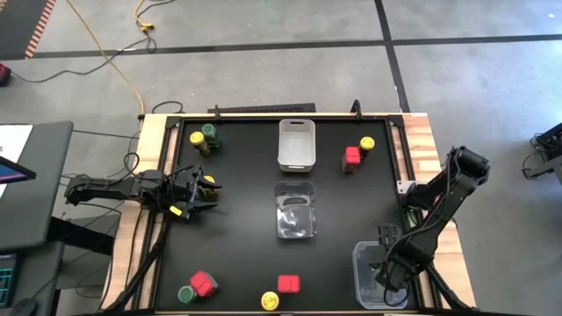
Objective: Sort spices by type
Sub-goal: Put the right green seasoning bottle into the transparent bin
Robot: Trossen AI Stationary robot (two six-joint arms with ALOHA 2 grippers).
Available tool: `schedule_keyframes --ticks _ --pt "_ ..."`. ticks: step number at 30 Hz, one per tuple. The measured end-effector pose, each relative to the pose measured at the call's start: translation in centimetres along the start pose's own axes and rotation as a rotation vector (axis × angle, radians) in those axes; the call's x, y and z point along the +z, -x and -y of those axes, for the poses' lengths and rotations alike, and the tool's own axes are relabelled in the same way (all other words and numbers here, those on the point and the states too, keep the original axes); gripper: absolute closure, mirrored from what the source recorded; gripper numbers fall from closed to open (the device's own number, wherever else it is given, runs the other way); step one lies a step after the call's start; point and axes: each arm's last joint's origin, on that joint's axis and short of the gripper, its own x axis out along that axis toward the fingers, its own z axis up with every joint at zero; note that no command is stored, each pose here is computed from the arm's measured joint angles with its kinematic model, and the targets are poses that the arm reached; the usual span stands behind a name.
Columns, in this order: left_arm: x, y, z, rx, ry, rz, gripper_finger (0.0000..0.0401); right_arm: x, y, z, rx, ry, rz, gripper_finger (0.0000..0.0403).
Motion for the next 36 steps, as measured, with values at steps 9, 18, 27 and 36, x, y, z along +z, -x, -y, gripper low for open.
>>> schedule_keyframes --ticks 9,18,27,36 --pt "0.0 0.0 0.0 0.0 0.0 0.001 0.0124 0.0 0.0 0.0 0.001 0.007 0.002 0.0153" --pt "0.0 0.0 0.0 0.0 0.0 0.0 0.0124 0.0 0.0 0.0 -0.005 -0.002 0.003 0.0139" --pt "0.0 0.0 0.0 0.0 0.0 0.0 0.0124 0.0 0.1 0.1 -0.007 -0.002 0.002 0.0131" --pt "0.0 0.0 0.0 0.0 0.0 0.001 0.0124 0.2 1.2 -0.3 0.002 -0.002 0.009 0.0131"
